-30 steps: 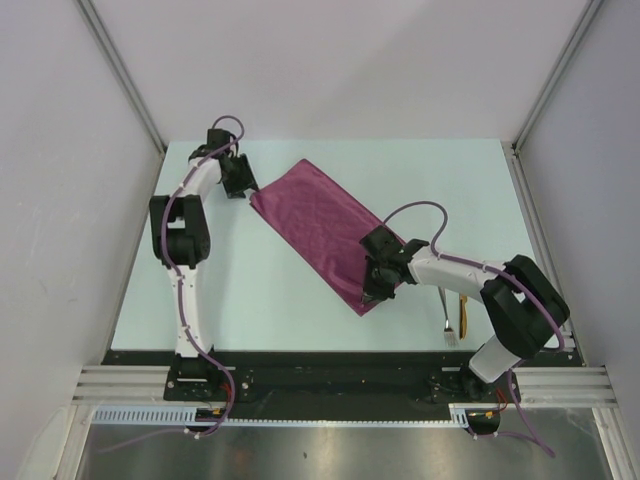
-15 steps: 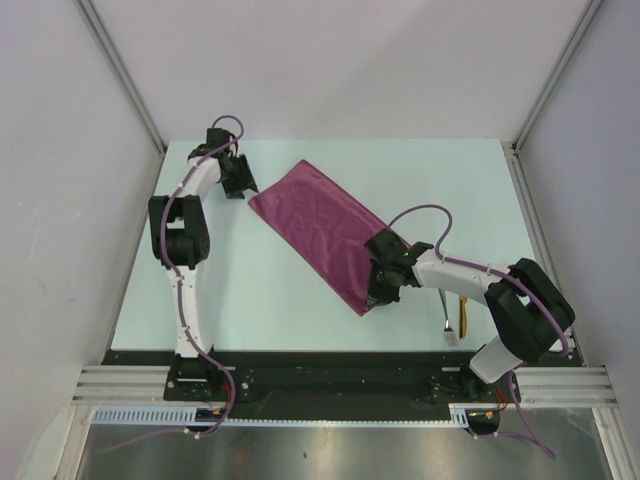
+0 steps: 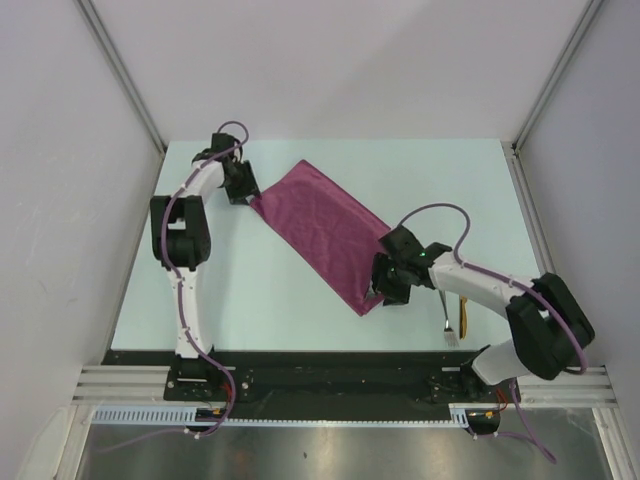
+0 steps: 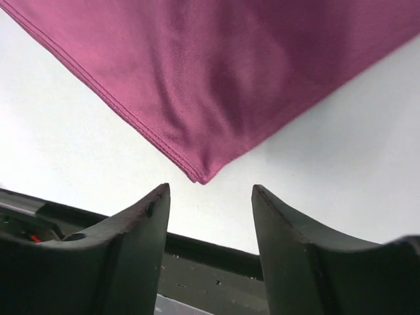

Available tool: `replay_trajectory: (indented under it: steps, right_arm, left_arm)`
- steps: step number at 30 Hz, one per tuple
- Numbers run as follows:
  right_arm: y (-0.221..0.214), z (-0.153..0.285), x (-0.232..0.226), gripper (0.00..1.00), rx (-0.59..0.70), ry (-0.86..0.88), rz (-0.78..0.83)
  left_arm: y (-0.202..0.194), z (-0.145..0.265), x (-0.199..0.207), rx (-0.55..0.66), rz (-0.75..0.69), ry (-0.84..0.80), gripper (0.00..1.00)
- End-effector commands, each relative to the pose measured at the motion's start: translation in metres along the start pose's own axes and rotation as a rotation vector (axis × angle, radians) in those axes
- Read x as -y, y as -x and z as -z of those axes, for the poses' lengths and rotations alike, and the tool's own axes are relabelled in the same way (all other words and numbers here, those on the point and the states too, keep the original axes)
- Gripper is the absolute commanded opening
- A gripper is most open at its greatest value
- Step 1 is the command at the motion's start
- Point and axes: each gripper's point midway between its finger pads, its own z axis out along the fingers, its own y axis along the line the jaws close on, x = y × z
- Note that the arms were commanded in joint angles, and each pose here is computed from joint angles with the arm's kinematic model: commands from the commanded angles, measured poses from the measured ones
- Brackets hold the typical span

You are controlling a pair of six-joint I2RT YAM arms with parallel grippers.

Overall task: Fold the napkin into a case and place the utensils inside
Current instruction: Smooth out the rectangle-folded napkin at the center of the board, then pick up the rectangle-folded napkin from the center of the board.

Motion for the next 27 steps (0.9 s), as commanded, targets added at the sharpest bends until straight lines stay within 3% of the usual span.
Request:
replay_trajectory:
  steps: [1, 3, 4, 6, 7, 9, 10, 12, 13, 16, 19, 27]
  right_arm:
    - [0.026, 0.026, 0.02, 0.61, 0.077, 0.022, -0.035]
    - [0.036, 0.035, 0.034, 0.64, 0.097, 0.047, -0.059]
    - [0.051, 0.04, 0.051, 0.66, 0.126, 0.042, -0.084]
    - [0.067, 0.054, 0.06, 0.71, 0.177, 0.075, -0.085]
    - [0.075, 0.059, 0.065, 0.76, 0.202, 0.077, -0.081]
    - [0.097, 0.073, 0.079, 0.8, 0.256, 0.092, -0.079]
    - [0.102, 0.076, 0.087, 0.81, 0.257, 0.089, -0.092]
    - [0.117, 0.085, 0.101, 0.81, 0.278, 0.106, -0.125]
    - [0.121, 0.086, 0.11, 0.81, 0.278, 0.108, -0.147]
    - [0.127, 0.093, 0.127, 0.81, 0.288, 0.125, -0.193]
    - [0.13, 0.099, 0.129, 0.81, 0.308, 0.149, -0.23]
    - [0.121, 0.108, 0.121, 0.81, 0.339, 0.181, -0.219]
  left_arm:
    - [-0.008, 0.054, 0.049, 0.085, -0.09, -0.071, 0.5]
    - [-0.012, 0.087, 0.076, 0.165, -0.144, -0.121, 0.49]
    - [-0.05, 0.086, 0.092, 0.117, -0.2, -0.14, 0.48]
    - [-0.076, 0.114, 0.124, 0.144, -0.289, -0.219, 0.47]
    - [-0.116, 0.112, 0.142, 0.107, -0.391, -0.247, 0.48]
    - [-0.148, 0.134, 0.168, 0.128, -0.509, -0.317, 0.56]
    - [-0.192, 0.137, 0.187, 0.095, -0.647, -0.364, 0.58]
    - [-0.223, 0.15, 0.202, 0.126, -0.774, -0.388, 0.63]
    - [-0.262, 0.153, 0.212, 0.11, -0.912, -0.425, 0.64]
    - [-0.312, 0.149, 0.218, 0.069, -1.095, -0.431, 0.65]
    - [-0.337, 0.145, 0.217, 0.002, -1.198, -0.447, 0.64]
    - [-0.39, 0.129, 0.213, -0.242, -1.321, -0.51, 0.69]
